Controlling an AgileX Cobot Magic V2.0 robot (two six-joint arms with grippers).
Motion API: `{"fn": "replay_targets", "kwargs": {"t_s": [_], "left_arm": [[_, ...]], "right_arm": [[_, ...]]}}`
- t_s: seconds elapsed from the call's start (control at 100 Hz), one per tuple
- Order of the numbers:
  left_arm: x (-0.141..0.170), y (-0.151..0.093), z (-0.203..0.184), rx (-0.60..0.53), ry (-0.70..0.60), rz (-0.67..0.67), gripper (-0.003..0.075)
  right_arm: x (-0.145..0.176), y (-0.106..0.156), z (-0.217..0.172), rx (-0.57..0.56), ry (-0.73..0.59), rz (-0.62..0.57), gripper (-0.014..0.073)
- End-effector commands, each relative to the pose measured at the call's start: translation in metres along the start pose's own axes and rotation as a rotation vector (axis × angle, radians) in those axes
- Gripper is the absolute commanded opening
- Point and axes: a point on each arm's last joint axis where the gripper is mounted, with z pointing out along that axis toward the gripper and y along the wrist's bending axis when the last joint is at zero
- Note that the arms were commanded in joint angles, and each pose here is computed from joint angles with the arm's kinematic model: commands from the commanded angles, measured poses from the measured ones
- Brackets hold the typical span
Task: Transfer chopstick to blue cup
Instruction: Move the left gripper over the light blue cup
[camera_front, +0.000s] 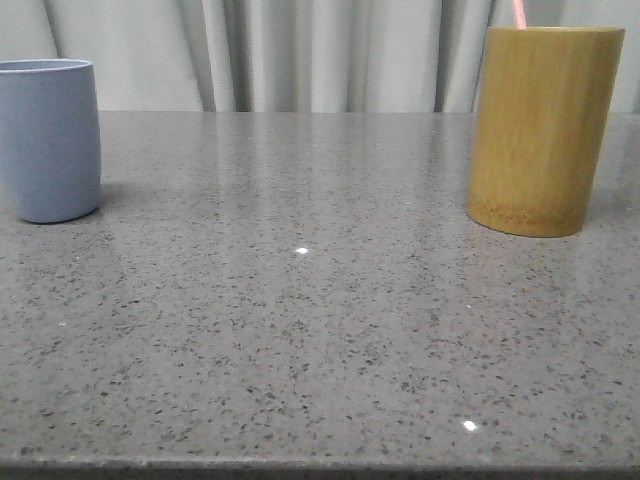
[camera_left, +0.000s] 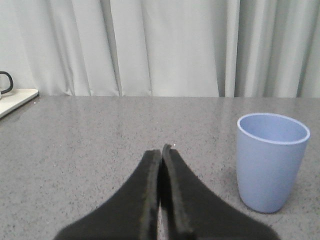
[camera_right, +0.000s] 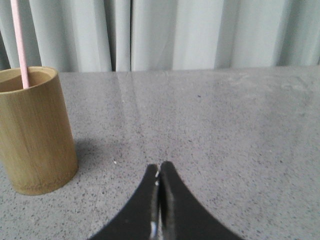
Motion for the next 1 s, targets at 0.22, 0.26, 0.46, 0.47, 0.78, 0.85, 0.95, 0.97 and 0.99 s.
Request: {"fn": "replay_targets", "kwargs": {"t_s": [0.22,0.26,0.46,0.47,0.78,0.85,0.95,0.97,0.99], "left_arm": [[-0.083,-0.004,0.025,0.004,-0.051,-0.020,0.0156],[-0.090,-0.005,0.029,0.004,-0.055,-0.018,0.0213],[-0.116,-0.006,0.053,0.004,-0.033,-0.020,0.0400],[-0.117,-0.006,0.053,0.004,-0.036,-0.020,0.0403],[-0.126,-0.007,0.069,0.006,-0.021,-0.033,0.0428],[-0.126,-0.007,0.069,0.007,-0.027,-0.033,0.0428],[-0.124,-0.007,0.073,0.005,0.006,-0.029,0.0428],[-0.124,-0.007,0.073,0.005,0.021,-0.029,0.0426],[-0.124,-0.007,0.075,0.004,0.042,-0.027,0.0422]], "right_arm": [[-0.068,0.006,0.007,0.011,0.008,-0.001,0.0196],[-0.073,0.006,0.009,0.011,0.009,-0.006,0.0235],[-0.104,0.010,0.025,0.009,0.002,-0.029,0.0360],[-0.105,0.010,0.026,0.009,0.002,-0.029,0.0363],[-0.138,0.014,0.050,0.005,-0.010,-0.029,0.0422],[-0.136,0.014,0.052,0.005,-0.009,-0.029,0.0421],[-0.136,0.014,0.052,0.004,-0.014,-0.029,0.0421],[-0.136,0.014,0.052,0.003,-0.016,-0.029,0.0421],[-0.136,0.014,0.052,0.003,-0.019,-0.029,0.0421]]}}
